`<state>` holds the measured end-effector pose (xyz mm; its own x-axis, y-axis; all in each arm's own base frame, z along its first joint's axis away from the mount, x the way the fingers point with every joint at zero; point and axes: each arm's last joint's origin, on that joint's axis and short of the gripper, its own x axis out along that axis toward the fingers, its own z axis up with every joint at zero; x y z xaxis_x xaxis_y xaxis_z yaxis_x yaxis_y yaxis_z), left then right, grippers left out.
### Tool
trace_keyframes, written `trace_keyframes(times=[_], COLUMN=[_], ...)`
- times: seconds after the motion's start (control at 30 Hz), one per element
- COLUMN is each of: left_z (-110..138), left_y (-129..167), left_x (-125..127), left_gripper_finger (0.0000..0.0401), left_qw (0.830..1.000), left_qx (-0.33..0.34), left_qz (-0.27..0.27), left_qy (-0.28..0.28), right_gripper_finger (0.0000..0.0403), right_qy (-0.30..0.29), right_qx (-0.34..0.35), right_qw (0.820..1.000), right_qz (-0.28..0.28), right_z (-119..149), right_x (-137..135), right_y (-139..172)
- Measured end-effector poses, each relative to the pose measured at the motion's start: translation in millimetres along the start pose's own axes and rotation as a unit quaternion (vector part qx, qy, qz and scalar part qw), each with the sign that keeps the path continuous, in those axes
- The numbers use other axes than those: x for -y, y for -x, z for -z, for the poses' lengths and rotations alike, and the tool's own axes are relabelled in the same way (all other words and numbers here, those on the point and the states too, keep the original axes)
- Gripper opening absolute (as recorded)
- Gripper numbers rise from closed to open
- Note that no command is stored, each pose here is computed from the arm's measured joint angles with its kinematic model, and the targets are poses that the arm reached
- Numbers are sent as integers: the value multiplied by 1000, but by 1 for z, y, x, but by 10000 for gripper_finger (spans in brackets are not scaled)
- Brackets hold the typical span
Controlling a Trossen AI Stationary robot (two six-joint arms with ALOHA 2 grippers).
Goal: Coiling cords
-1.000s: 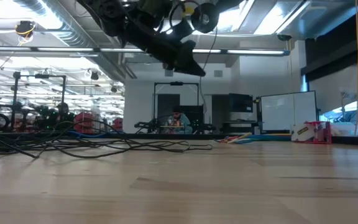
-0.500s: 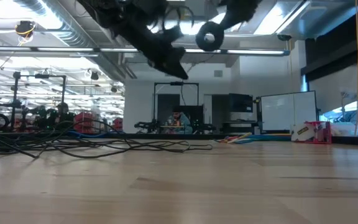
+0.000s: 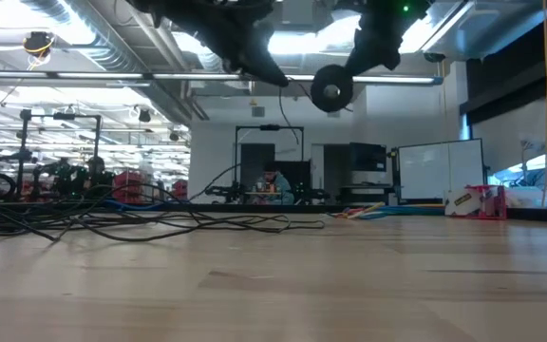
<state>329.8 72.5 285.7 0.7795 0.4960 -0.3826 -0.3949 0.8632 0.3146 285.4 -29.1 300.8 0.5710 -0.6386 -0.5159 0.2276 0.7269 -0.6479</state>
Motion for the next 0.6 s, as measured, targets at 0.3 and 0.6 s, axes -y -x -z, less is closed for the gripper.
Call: trace_keyframes(times=[0.3,0.6], left_z=[24,11], left_y=[-9,5], left_x=[-19,-15], left_gripper_finger=[4,5], left_qw=[997,998], left_qx=[-54,-4], left_qz=[-40,-37], left_qy=[24,47], right_gripper_finger=[3,3], right_qy=[-46,-12], right_qx=[82,17], right_qw=[995,1000], right_qz=[-28,-11], right_z=[-20,-11], right_x=[15,8], right_y=[14,6])
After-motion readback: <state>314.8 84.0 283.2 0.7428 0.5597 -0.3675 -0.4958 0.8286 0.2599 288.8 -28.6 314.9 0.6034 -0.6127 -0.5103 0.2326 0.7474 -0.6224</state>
